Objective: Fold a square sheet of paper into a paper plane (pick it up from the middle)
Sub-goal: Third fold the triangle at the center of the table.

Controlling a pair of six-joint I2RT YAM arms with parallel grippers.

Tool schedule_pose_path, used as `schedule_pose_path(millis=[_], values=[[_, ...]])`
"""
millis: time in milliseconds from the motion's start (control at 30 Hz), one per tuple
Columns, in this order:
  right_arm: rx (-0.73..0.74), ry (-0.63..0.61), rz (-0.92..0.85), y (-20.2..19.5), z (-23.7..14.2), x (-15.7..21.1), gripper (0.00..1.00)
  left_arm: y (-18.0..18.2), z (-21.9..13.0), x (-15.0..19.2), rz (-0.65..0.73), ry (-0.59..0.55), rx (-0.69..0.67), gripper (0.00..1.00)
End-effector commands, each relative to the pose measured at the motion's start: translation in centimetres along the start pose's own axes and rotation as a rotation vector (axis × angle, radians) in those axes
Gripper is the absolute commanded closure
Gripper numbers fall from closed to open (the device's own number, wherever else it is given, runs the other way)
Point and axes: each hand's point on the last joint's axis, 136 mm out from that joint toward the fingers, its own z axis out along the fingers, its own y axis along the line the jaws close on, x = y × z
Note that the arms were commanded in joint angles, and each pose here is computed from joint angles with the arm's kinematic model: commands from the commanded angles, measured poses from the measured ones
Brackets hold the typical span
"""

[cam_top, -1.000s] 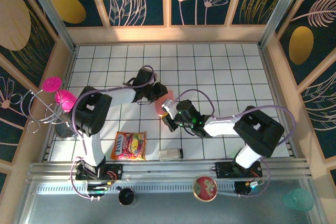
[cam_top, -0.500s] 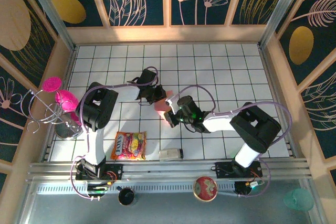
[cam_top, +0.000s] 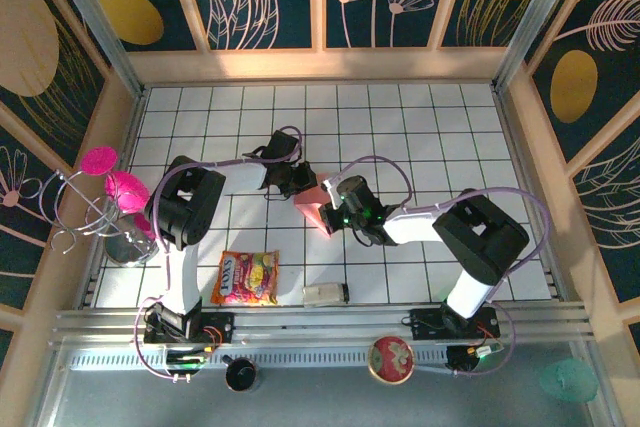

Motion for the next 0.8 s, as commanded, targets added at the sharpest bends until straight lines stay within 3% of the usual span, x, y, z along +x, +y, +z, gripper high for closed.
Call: schedule_pose_path(millis=[0, 767], values=[[0.016, -0.001, 0.021, -0.4, 0.5, -0.6, 1.0, 2.1, 1.2, 1.8, -0.011, 0.067, -0.07, 0.89], [0.095, 0.063, 0.049, -2.1, 1.5, 0.8, 1.0, 1.0, 0.3, 1.3, -0.009, 0.047, -0.041, 0.89]])
